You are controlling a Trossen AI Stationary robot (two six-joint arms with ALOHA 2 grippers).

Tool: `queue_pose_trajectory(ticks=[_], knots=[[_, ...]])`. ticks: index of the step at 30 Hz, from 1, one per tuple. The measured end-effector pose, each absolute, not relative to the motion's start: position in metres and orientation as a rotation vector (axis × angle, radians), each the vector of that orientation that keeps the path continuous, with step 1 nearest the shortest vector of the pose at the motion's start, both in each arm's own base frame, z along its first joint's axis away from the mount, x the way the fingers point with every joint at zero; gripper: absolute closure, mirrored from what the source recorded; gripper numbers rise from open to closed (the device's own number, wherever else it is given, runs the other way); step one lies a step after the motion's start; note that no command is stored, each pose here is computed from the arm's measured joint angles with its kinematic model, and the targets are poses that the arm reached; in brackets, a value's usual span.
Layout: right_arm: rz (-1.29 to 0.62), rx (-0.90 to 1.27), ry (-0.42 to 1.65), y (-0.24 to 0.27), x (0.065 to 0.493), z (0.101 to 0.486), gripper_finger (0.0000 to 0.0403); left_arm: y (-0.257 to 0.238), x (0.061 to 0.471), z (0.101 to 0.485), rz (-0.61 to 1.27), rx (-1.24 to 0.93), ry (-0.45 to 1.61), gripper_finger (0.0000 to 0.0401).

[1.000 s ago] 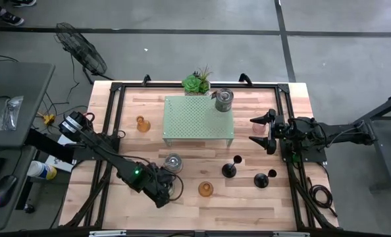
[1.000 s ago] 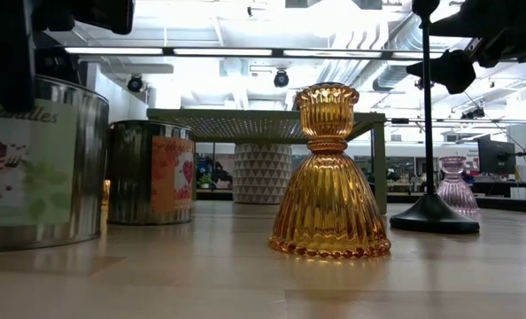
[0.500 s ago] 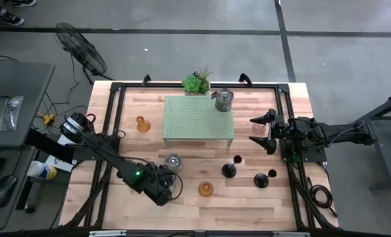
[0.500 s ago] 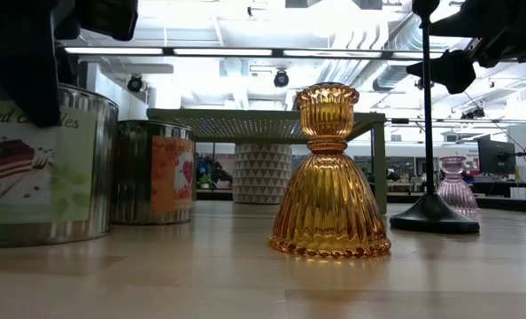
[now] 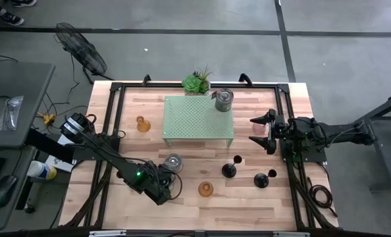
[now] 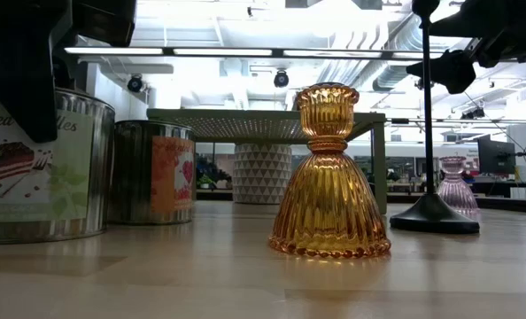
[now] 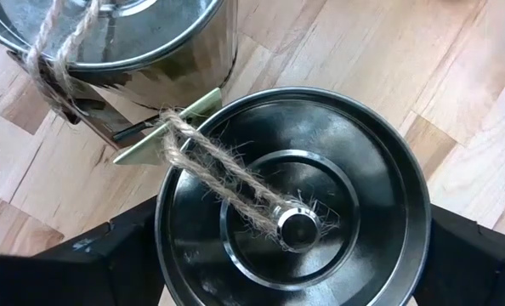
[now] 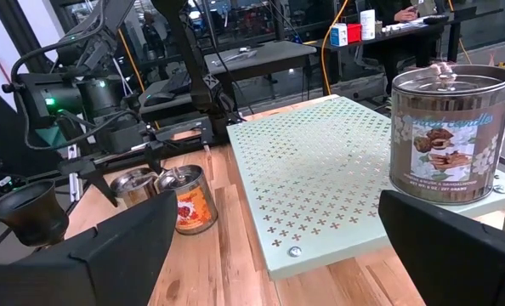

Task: Pick & Place candle stick holders
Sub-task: Put the bottom silver scented candle on the shelf

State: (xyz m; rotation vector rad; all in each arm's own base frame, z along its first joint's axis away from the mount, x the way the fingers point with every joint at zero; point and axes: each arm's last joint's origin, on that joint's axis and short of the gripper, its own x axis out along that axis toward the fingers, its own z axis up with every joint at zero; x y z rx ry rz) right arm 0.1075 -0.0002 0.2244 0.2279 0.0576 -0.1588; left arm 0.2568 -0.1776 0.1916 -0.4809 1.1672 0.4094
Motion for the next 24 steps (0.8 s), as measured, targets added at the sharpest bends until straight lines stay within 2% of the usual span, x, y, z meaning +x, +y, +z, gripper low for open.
queue_pose_trajectory(ticks=[11, 24], knots=[[-0.159, 0.228, 0.058, 0.000, 0.108, 0.224, 0.0003, -0.177, 0.255, 0.195, 0.399, -0.502, 1.180, 0.0043], [-0.159, 0.228, 0.058, 0.000, 0.108, 0.224, 0.0003, -0.170, 0.239, 0.225, 0.325, -0.624, 1.211, 0.0045]])
